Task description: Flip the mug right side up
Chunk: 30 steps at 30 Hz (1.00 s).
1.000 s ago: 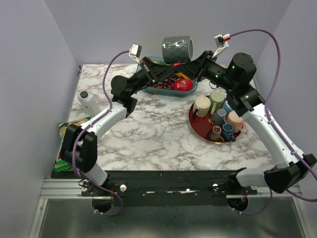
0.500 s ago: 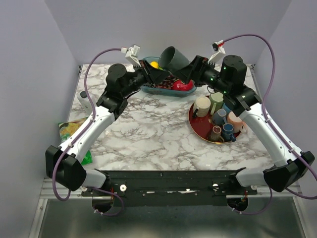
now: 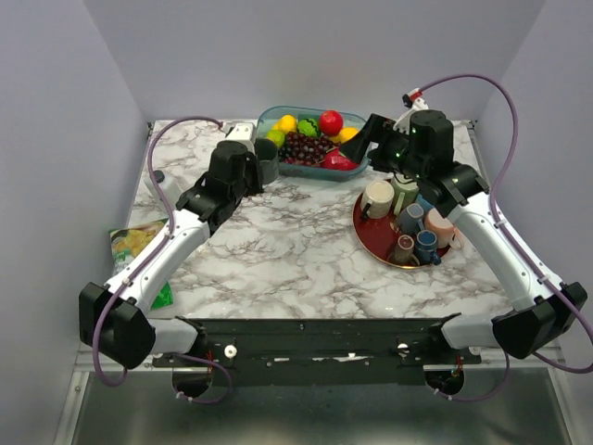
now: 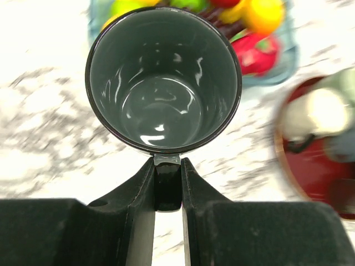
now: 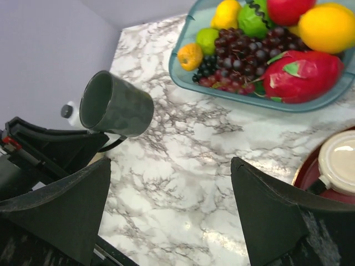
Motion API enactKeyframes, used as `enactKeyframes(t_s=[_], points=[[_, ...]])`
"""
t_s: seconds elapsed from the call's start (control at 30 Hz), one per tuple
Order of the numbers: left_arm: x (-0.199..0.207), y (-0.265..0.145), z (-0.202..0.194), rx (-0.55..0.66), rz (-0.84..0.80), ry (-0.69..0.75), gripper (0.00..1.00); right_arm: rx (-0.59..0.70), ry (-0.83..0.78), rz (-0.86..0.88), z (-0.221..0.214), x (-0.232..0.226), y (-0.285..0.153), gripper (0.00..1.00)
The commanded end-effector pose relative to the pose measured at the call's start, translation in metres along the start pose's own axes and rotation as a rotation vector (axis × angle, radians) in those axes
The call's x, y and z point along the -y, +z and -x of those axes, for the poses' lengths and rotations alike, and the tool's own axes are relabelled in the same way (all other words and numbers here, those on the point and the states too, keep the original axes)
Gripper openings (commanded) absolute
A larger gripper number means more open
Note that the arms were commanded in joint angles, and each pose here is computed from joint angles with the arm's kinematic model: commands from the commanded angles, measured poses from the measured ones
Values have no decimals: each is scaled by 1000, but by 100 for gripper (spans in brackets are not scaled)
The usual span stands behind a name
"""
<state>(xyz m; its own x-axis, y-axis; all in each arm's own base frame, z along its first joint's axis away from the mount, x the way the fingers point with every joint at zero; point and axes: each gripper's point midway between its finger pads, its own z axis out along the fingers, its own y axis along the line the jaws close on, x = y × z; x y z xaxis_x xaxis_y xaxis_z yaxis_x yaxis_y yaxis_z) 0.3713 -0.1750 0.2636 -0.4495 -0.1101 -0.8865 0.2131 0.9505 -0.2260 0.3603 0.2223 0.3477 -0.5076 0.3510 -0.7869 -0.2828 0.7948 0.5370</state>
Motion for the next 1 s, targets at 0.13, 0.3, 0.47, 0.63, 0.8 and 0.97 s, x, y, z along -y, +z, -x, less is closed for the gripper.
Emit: enactKeyframes(t_s=[0.13, 0.3, 0.47, 0.63, 0.8, 0.97], points=[[-67, 7, -27, 74, 312, 49, 0, -62, 4, -103, -24, 29, -1, 95], [-77, 19, -49, 76, 313, 60, 0, -84, -2, -138, -32, 39, -2, 96], [-93, 30, -66, 74, 326, 31, 0, -162, -21, -195, -53, 56, 0, 100], [-112, 41, -76, 81, 334, -4, 0, -190, -39, -248, -66, 72, 1, 100], [-131, 52, -88, 63, 342, -18, 0, -202, -43, -278, -74, 82, 1, 100], [-137, 59, -97, 31, 333, -33, 0, -203, -34, -306, -77, 90, 0, 100]])
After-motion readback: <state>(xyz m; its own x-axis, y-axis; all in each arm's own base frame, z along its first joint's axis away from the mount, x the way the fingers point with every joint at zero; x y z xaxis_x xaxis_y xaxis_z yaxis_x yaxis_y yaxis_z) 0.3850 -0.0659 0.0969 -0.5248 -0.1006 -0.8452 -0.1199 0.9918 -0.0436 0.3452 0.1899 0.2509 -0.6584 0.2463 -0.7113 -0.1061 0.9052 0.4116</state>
